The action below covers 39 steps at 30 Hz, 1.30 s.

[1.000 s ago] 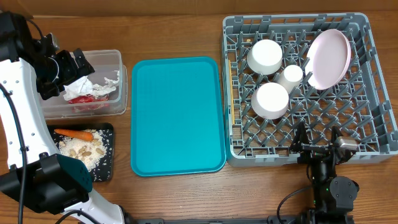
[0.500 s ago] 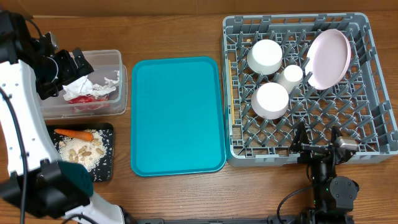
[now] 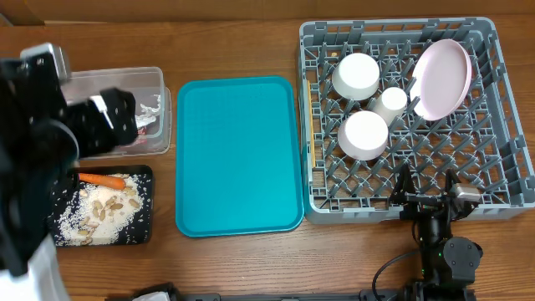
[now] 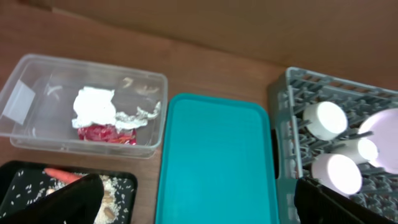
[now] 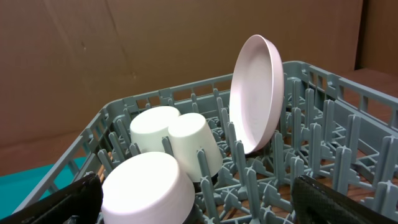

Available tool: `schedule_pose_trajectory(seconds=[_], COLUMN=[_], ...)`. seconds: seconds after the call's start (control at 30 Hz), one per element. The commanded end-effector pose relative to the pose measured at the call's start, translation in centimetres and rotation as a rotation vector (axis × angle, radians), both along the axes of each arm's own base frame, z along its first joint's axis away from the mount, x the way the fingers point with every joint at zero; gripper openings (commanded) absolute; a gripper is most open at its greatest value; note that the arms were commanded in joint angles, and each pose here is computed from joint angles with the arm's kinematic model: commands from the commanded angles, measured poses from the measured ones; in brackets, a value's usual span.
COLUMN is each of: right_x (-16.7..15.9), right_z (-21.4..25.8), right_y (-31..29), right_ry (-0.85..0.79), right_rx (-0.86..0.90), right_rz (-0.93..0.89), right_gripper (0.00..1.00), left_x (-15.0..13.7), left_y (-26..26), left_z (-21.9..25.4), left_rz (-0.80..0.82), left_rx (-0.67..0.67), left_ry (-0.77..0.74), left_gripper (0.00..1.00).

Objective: Sort waste into correct bins and load items into the dishwasher

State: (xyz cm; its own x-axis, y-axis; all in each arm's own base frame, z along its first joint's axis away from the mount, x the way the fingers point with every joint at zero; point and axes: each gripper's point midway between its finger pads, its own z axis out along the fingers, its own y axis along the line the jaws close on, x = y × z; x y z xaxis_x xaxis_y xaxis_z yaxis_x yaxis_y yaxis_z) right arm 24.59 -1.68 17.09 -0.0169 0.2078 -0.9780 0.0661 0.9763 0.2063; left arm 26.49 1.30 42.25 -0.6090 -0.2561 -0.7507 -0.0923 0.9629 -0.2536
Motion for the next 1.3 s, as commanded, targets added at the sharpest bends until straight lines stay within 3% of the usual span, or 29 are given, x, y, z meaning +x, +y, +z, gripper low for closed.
schedule_pose_trajectory(seconds=[0.0,0.37,0.63,0.73,1.03,1.27], right_x=[0.0,0.0,0.0,0.0,0.0,0.0], right_z=[-0.1,-0.1,-0.1,-0.1,-0.1,-0.1], right_y=[0.0,0.0,0.0,0.0,0.0,0.0], right_ry=[-0.006,-0.006,-0.006,-0.006,-0.006,-0.006], right_rx=[-0.004,-0.004,-0.004,-0.004,-0.004,-0.004], right_rz=[0.002,0.002,0.002,0.002,0.002,0.002], right_gripper=[1.00,1.00,1.00,1.00,1.00,1.00], left_x=[-1.1,-3.2,-4.1,-3.6,-0.7,1.3], left_y=[-1.2,-3.9,-3.2,-3.2,-3.3,-3.1], left_z=[1.0,0.0,-8.2,-10.9,-18.7,-22.8], left_rz=[-0.033,-0.134,-0.101,-0.101,-0.085,-0.023], left_rx=[0.003,0.005,0.011,0.010,-0.019,-0.095], left_ry=[-0.038,-0.044,0.144,0.150,0.030,-0.170], left_gripper=[1.00,1.00,1.00,1.00,1.00,1.00])
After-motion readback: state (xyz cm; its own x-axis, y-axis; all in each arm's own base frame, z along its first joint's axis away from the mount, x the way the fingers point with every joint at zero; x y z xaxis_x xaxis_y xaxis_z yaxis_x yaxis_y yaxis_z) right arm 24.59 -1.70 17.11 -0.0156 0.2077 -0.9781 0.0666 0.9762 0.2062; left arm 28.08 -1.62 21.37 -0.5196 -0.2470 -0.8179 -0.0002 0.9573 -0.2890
